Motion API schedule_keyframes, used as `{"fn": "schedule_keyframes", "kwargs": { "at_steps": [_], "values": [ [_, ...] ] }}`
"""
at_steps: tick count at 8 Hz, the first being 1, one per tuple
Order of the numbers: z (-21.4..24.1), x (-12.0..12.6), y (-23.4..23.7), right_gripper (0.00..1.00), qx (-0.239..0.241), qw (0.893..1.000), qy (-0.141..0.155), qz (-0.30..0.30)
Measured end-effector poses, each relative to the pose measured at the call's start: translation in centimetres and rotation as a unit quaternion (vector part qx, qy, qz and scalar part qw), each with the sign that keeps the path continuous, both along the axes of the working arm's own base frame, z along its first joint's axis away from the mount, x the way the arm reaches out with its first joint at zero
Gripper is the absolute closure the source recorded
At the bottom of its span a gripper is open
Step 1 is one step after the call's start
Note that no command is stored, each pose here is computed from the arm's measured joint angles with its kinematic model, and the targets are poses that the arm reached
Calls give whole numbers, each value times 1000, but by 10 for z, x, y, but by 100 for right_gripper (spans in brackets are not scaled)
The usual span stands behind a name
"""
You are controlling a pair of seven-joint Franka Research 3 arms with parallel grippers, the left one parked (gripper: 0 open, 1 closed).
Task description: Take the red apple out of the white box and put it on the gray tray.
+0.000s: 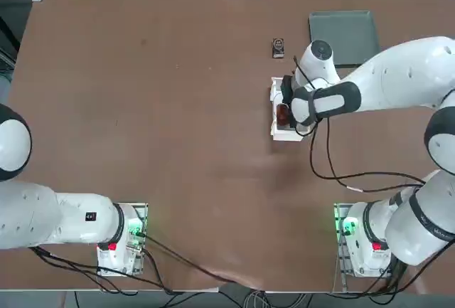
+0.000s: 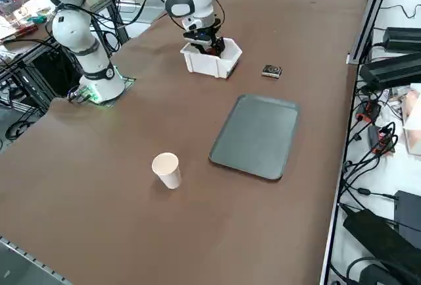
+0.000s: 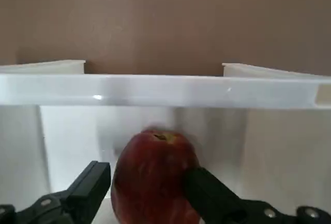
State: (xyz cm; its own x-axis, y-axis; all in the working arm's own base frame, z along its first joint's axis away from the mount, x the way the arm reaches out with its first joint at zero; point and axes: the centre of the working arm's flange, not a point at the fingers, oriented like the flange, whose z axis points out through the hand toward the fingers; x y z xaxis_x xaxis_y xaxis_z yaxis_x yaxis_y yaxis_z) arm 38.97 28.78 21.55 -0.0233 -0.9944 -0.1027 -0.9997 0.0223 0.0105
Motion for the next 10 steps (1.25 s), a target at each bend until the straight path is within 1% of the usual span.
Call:
{"fn": "schedule_keyframes", "kwargs": {
  "at_steps": [2,7,10],
  "values": [
    [0,0,0,1,-1,1000,2,-1],
    [1,1,-11,1,-15,999,33,-2],
    [3,5,-15,1,-15,999,34,-5]
  ]
}}
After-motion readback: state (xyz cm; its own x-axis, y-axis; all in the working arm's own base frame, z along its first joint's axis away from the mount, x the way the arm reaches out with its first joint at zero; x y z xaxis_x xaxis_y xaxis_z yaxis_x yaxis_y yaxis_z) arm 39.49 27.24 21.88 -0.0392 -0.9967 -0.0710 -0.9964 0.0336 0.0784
